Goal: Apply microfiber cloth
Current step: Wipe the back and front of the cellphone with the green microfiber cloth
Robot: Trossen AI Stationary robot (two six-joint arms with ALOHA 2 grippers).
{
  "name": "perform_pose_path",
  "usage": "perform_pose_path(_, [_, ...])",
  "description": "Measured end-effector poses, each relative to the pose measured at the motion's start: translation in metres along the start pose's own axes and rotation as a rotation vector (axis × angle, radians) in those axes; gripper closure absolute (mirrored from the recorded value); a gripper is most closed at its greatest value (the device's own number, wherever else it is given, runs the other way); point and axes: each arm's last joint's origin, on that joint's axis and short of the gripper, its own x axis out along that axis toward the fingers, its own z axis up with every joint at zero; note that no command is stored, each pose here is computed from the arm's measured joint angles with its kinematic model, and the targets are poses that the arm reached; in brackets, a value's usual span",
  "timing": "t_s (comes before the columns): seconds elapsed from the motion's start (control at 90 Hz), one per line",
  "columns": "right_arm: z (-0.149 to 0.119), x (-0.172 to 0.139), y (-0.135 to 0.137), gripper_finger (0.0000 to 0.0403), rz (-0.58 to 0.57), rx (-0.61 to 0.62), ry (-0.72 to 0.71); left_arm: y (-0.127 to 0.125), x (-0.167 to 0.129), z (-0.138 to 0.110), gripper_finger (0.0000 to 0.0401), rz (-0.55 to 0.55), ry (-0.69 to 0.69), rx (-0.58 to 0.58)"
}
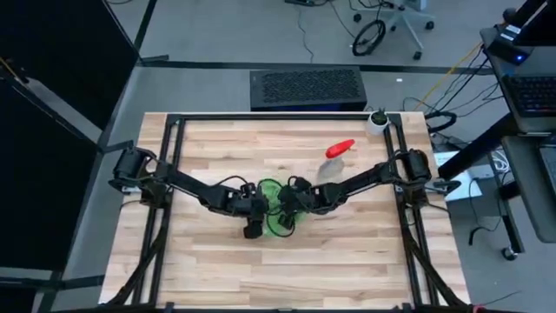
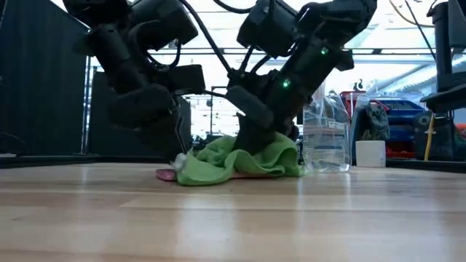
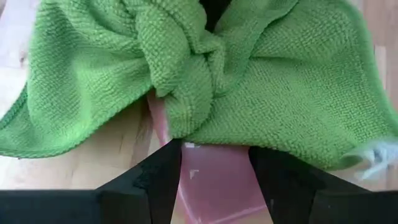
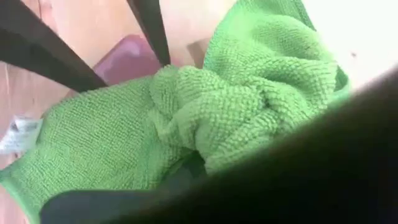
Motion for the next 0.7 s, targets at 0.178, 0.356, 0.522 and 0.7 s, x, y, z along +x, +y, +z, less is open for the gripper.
perform_pose_path(0.178, [-0.007,-0.002,-0.011,0.0381,-0.103,0.009,0.093,0.000,0.000,0.001,0.0217,-0.002,-0.007,-0.003])
perform_pose_path(0.356, [-0.003,-0.005,-0.010,0.0381,-0.085,0.008,0.047,-0.001,0.000,0.000,0.0217,-0.001,-0.005,0.000])
perform_pose_path(0.522, [0.006,-0.007,0.009,0.0381,0.086,0.009,-0.077,-0.001,0.000,0.000,0.0217,0.004,-0.001,0.000])
perform_pose_path(0.7, [-0.004,-0.005,0.016,0.0381,0.110,-0.013,0.006,-0.001,0.000,0.000,0.0217,0.005,-0.001,0.000])
